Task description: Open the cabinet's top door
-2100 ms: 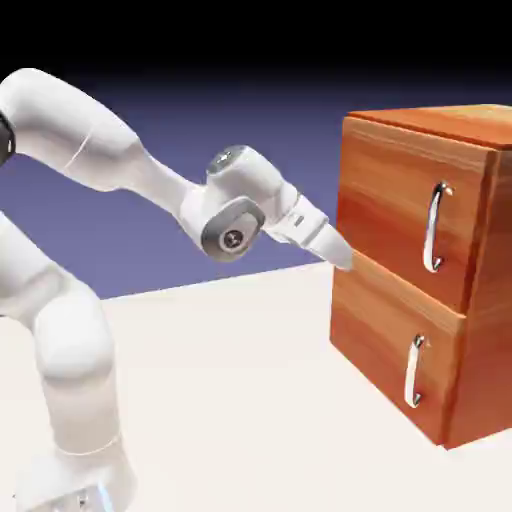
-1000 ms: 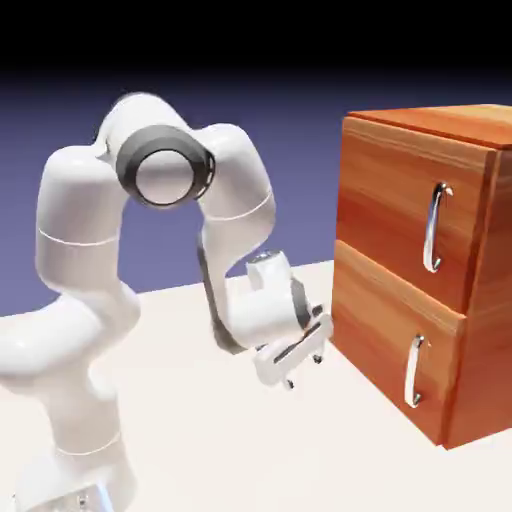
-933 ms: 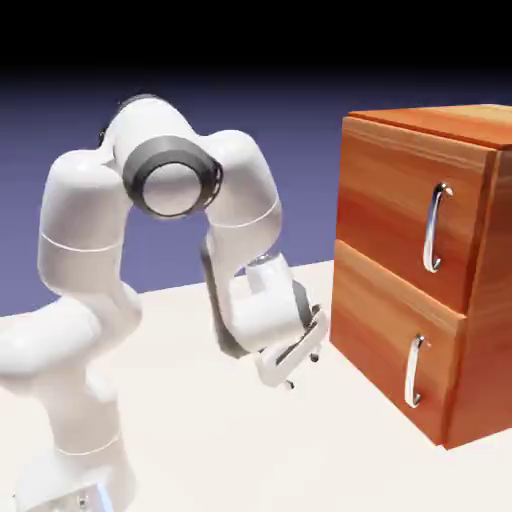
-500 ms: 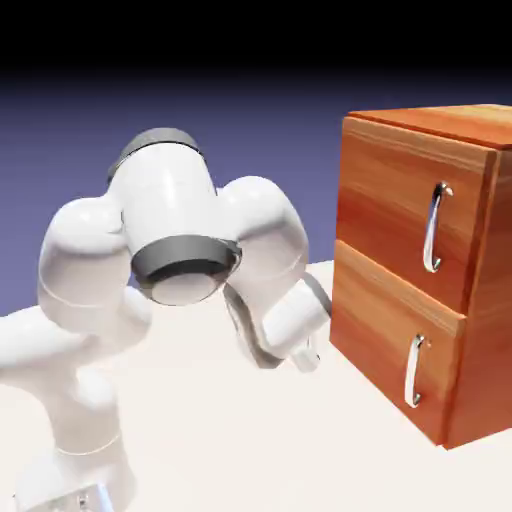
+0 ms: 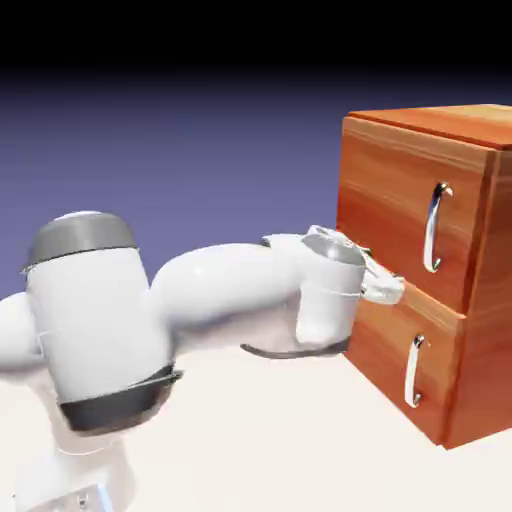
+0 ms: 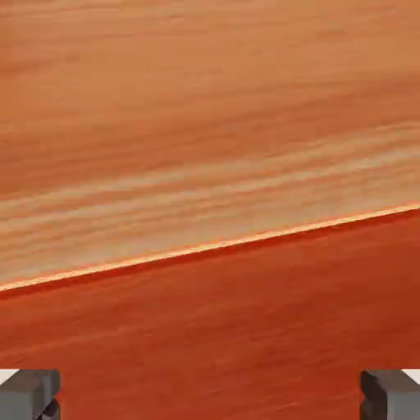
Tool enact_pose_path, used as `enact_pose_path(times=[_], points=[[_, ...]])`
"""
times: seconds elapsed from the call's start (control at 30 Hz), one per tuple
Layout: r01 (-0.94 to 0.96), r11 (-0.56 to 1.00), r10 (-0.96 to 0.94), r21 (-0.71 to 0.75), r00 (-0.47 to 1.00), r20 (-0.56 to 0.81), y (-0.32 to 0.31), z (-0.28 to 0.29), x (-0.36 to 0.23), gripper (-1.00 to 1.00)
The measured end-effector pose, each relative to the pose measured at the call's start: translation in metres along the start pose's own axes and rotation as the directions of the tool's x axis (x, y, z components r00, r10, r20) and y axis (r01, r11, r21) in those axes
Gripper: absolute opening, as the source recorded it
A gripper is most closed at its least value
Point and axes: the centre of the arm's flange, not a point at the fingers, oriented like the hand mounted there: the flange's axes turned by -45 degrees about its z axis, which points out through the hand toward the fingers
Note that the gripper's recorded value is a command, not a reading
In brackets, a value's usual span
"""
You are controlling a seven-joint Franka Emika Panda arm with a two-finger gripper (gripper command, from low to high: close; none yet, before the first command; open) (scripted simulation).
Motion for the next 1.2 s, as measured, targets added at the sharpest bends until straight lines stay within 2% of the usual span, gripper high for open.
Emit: enact_pose_path(times=[0.07,0.13,0.27,0.3,0.37,0.67,1.2], points=[[0.082,0.995,-0.087,0.049,0.990,0.110,-0.024,-0.012,-0.028,1.00],[0.087,0.995,-0.093,0.053,0.989,0.116,-0.026,-0.013,-0.030,1.00],[0.086,0.995,-0.092,0.052,0.989,0.116,-0.028,0.031,-0.036,1.00],[0.087,0.995,-0.093,0.053,0.989,0.116,-0.028,0.037,-0.036,-1.00],[0.087,0.995,-0.093,0.053,0.989,0.116,-0.028,0.037,-0.036,-1.00],[0.061,0.966,-0.093,0.252,0.989,0.117,0.011,-0.030,-0.025,-1.00],[0.006,0.806,-0.093,0.592,0.989,0.116,0.119,-0.129,-0.003,-1.00]])
